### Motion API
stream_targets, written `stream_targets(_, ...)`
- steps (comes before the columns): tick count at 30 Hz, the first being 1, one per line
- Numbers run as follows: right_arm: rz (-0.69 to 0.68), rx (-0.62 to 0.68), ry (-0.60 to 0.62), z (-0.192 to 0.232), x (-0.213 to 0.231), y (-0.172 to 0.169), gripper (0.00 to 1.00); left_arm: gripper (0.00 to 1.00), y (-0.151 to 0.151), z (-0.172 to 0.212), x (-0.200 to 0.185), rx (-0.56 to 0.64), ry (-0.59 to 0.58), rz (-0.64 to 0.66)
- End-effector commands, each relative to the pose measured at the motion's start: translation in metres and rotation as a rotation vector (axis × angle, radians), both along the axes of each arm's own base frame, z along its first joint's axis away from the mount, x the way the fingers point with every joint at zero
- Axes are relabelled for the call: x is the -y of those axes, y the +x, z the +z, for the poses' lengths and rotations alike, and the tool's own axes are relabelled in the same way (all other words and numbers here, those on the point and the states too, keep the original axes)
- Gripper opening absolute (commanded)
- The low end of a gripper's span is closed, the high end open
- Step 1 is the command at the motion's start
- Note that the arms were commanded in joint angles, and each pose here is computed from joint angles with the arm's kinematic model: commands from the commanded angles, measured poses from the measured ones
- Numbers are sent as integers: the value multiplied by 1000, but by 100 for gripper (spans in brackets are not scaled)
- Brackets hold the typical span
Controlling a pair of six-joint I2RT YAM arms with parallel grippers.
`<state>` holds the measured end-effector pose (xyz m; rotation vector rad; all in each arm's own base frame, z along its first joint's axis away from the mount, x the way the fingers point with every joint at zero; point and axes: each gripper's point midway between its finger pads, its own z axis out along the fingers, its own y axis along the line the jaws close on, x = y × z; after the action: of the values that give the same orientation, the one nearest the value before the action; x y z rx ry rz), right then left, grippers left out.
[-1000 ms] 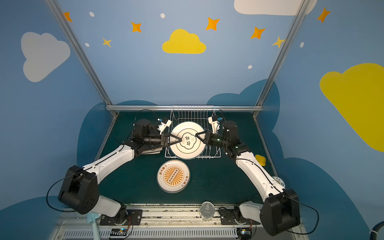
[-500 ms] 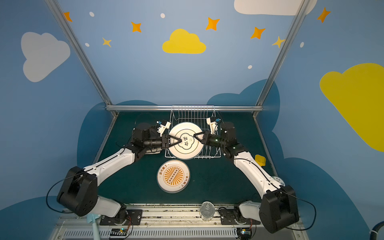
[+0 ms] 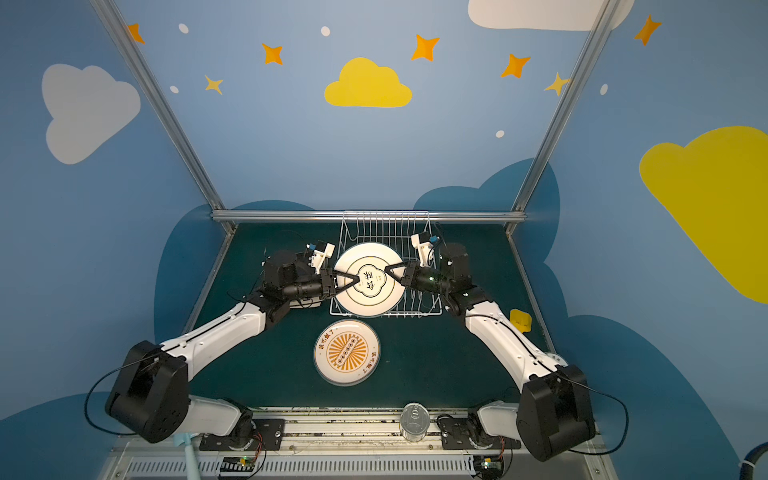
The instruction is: Unload the plates from the dish rack
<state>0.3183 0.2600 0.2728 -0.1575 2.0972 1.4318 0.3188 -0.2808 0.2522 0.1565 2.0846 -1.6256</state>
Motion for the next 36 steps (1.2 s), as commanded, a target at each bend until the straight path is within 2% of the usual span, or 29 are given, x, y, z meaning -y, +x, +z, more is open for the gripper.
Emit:
stream_targets(1, -5, -10, -2, -4, -6, 3, 0, 14, -7, 30, 4, 114, -44, -14)
stream_targets(7, 5, -19, -3, -7, -10, 2, 0, 5, -7, 30, 2, 100, -45, 3)
stream_targets(9, 6, -22, -5, -7, -10, 1, 6, 3, -7, 30, 0, 95, -44, 12)
stream_targets(13, 13, -20, -13, -6, -10, -1, 27, 3, -9, 31, -4, 90, -45, 34)
stream_targets(19, -8, 43, -96, -2, 0, -5, 71, 3, -22, 31, -24, 75, -1, 107)
stream_targets(21, -16, 98, -135, 1, 5, -6, 81, 3, -29, 28, -34, 60, 15, 142)
stream_targets(25, -10, 225, -221, 6, 13, -10, 87, 3, -44, 21, -55, 22, 30, 224)
stream_targets(36, 57, 506, -393, 15, 30, -36, 88, 3, -103, -28, -119, -132, 80, 463)
